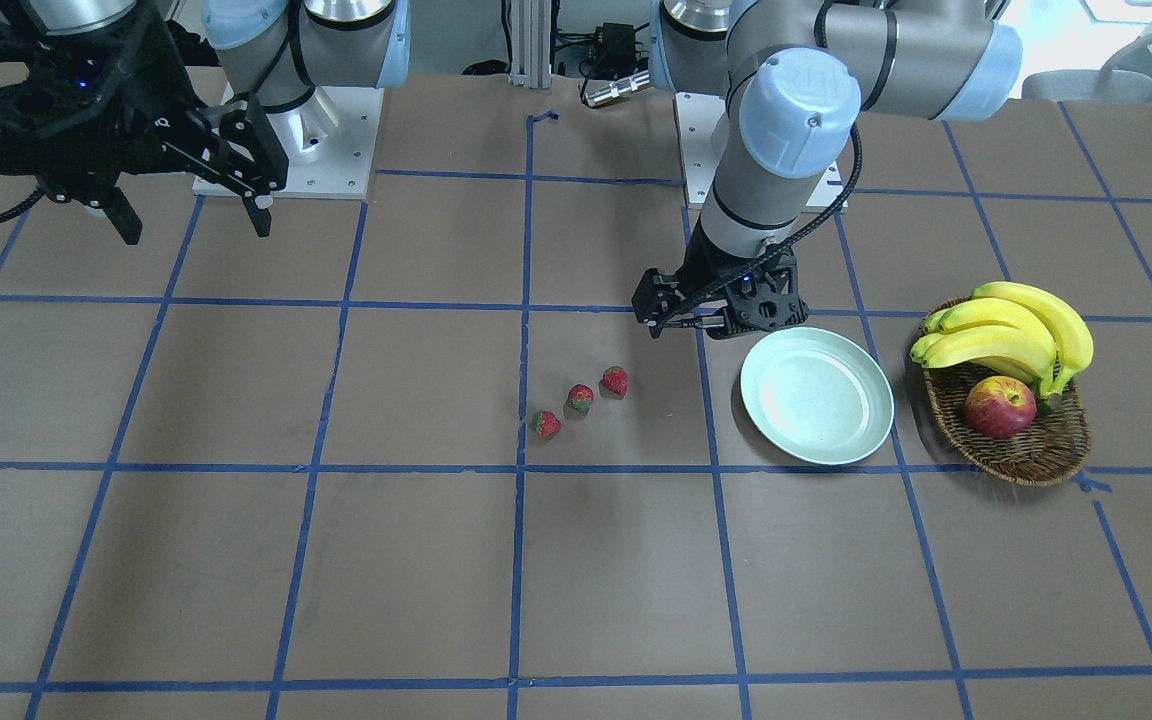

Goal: Collect all strawberries into plate
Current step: 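Raise the right arm to rest while the left gripper reaches toward the strawberries, then grasp the strawberry nearest the plate with the left gripper and lift, then lower the strawberry onto the plate and open the left gripper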

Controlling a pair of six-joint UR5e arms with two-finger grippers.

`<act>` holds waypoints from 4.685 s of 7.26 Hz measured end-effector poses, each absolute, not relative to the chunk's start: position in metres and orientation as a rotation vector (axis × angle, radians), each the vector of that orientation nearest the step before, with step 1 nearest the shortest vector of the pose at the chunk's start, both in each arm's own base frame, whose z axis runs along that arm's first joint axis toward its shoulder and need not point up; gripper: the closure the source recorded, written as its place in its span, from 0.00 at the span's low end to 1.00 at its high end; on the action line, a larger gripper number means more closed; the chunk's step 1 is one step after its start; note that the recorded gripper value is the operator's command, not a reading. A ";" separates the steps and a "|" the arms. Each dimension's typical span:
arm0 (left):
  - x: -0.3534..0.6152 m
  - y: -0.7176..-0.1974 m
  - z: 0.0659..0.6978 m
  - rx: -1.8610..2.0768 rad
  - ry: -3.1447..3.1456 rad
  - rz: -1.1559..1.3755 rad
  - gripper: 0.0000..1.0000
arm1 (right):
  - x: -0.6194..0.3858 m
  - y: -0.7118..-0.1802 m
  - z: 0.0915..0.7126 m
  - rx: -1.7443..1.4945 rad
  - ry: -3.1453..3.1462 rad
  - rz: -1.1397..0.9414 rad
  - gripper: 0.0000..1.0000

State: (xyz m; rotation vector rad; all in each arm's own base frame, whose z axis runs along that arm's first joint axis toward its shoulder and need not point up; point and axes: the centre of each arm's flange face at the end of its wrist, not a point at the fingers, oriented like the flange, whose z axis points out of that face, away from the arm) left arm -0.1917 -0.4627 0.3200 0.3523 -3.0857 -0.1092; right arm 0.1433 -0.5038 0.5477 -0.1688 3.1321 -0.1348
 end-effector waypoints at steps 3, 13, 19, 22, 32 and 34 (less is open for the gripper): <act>-0.212 -0.450 0.254 0.333 -3.030 -0.201 0.00 | 0.146 -0.508 0.547 -0.176 3.127 -0.225 0.00; -0.231 -0.448 0.174 0.281 -2.956 -0.237 1.00 | 0.145 -0.512 0.553 -0.153 3.127 -0.304 0.00; -0.168 -0.503 0.253 0.240 -3.154 -0.162 1.00 | 0.145 -0.513 0.553 -0.152 3.127 -0.305 0.00; -0.053 -0.518 0.259 0.128 -3.259 -0.326 1.00 | 0.145 -0.512 0.553 -0.152 3.128 -0.304 0.00; -0.003 -0.521 0.245 0.133 -3.110 -0.333 0.00 | 0.145 -0.512 0.553 -0.149 3.125 -0.305 0.00; -0.058 -0.526 0.264 0.179 -3.050 -0.246 0.00 | 0.145 -0.513 0.554 -0.148 3.125 -0.324 0.00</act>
